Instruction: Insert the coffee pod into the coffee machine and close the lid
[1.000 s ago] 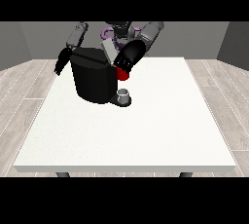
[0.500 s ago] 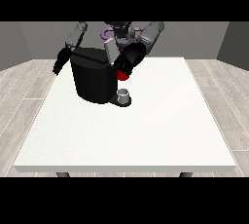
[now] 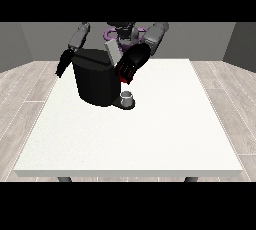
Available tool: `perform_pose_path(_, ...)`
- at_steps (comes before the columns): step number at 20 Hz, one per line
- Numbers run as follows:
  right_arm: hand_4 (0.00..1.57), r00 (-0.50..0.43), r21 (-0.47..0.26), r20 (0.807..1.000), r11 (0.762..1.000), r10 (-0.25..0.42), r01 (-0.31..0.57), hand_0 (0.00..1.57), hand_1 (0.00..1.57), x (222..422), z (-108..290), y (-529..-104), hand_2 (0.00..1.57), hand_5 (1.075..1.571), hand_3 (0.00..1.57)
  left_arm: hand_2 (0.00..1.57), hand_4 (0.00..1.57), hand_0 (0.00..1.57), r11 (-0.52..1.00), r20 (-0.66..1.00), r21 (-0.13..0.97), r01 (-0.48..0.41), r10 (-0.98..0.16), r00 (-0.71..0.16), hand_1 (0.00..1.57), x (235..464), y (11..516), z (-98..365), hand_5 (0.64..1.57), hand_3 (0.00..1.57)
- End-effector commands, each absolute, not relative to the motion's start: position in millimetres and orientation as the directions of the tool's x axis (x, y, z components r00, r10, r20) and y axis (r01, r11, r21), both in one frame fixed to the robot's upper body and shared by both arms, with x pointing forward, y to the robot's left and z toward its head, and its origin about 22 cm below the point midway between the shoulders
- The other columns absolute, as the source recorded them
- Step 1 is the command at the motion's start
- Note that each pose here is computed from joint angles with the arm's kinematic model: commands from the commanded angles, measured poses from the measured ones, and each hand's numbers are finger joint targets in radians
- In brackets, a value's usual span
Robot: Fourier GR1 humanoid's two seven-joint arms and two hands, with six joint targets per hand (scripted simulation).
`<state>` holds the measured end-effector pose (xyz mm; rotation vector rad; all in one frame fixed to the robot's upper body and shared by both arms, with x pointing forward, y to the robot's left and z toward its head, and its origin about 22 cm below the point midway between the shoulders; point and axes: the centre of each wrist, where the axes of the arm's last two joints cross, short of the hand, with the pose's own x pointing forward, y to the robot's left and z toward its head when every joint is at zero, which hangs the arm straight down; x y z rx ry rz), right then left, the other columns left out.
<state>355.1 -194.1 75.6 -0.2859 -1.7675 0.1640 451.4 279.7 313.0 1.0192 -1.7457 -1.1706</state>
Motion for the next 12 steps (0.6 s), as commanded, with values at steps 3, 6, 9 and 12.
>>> perform_pose_path(3, 0.13, -0.177, -0.235, 0.951, 0.966, 0.251, 0.107, 0.00, 0.00, 356.4, 70.3, -196.0, 0.00, 1.571, 0.00, 0.53, 0.00, 0.00, 0.238, 0.153, 0.954, -0.183, -0.911, -0.383, 0.00, 453.3, 276.3, 307.4, 1.571, 0.44)
perform_pose_path(6, 0.00, -0.145, -0.217, 0.961, 0.968, 0.234, 0.122, 0.00, 0.00, 364.2, 79.3, -192.3, 0.00, 1.571, 0.00, 0.43, 0.00, 0.00, 0.237, 0.170, 0.963, -0.131, -0.907, -0.386, 0.00, 458.2, 256.5, 299.4, 1.571, 0.33)
perform_pose_path(9, 0.00, -0.079, -0.264, 0.960, 0.962, 0.270, 0.073, 0.00, 0.00, 342.4, 48.6, -212.0, 0.00, 1.571, 0.00, 0.30, 0.00, 0.00, 0.261, 0.220, 0.963, -0.072, -0.911, -0.348, 0.00, 458.9, 279.0, 275.4, 1.571, 0.20)
perform_pose_path(12, 0.00, -0.031, -0.219, 0.974, 0.966, 0.226, 0.137, 0.00, 0.00, 330.8, 21.4, -228.5, 0.00, 1.571, 0.00, 0.00, 0.00, 0.00, 0.282, 0.270, 0.959, 0.015, -0.898, -0.348, 0.00, 459.2, 267.6, 219.2, 1.571, 0.06)
